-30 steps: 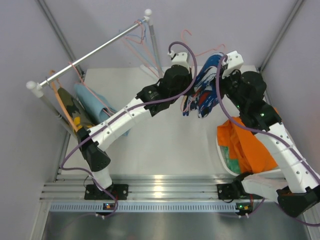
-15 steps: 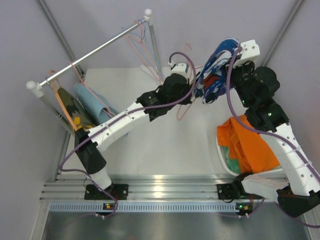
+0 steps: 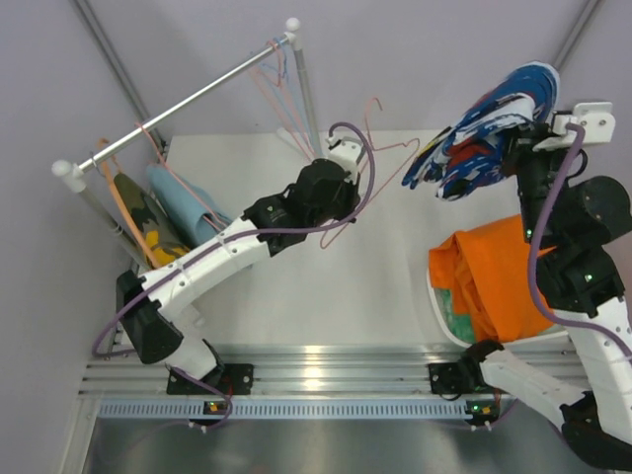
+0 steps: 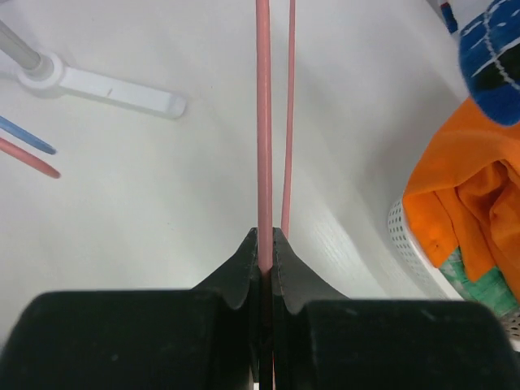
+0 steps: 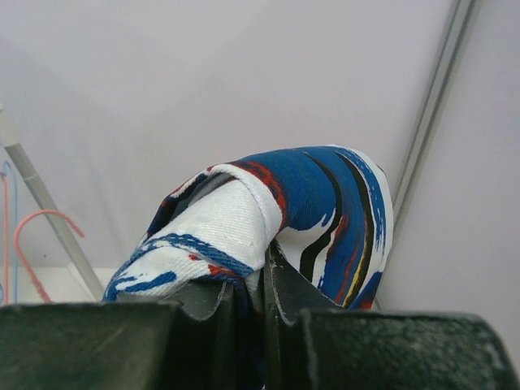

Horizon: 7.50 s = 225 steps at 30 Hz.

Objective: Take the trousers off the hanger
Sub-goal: Remove the trousers from the hanger, then place the hanger at the clothesline, then place the trousers in the bin.

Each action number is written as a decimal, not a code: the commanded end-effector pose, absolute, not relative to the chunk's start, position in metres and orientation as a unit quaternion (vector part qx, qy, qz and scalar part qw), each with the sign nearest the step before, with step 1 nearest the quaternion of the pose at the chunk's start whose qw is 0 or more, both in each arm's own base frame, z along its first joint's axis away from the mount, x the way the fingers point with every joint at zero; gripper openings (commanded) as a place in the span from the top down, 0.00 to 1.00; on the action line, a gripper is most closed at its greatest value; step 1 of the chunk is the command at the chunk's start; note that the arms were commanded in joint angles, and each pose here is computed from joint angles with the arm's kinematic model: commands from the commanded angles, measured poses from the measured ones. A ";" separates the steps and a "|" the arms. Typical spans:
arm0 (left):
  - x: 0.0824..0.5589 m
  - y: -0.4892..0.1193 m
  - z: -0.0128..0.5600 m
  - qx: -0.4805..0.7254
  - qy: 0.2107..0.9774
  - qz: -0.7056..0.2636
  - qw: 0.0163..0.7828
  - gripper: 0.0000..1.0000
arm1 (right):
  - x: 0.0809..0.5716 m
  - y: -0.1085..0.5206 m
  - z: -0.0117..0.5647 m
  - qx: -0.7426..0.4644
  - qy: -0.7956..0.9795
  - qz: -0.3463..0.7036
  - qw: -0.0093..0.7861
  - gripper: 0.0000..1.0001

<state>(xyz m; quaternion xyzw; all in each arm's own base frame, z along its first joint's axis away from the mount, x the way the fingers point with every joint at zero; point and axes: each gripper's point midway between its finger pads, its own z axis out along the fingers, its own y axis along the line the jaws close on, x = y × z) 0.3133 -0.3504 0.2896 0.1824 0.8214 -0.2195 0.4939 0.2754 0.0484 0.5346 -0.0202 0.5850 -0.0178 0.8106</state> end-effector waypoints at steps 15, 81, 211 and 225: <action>0.207 -0.265 0.336 0.308 0.768 -0.271 0.491 1.00 | 0.227 -0.002 0.563 0.073 0.541 -0.041 0.837 1.00; 0.329 -0.128 0.388 -0.101 0.818 0.159 0.543 1.00 | 0.251 0.002 0.490 0.062 0.605 -0.078 0.790 1.00; 0.381 -0.162 0.370 -0.033 0.829 -0.021 0.557 0.02 | 0.117 -0.091 0.385 -0.054 0.777 -0.260 0.571 1.00; 0.378 -0.157 0.371 -0.035 0.824 -0.018 0.565 0.02 | 0.222 -0.027 0.331 -0.149 0.787 -0.258 0.540 1.00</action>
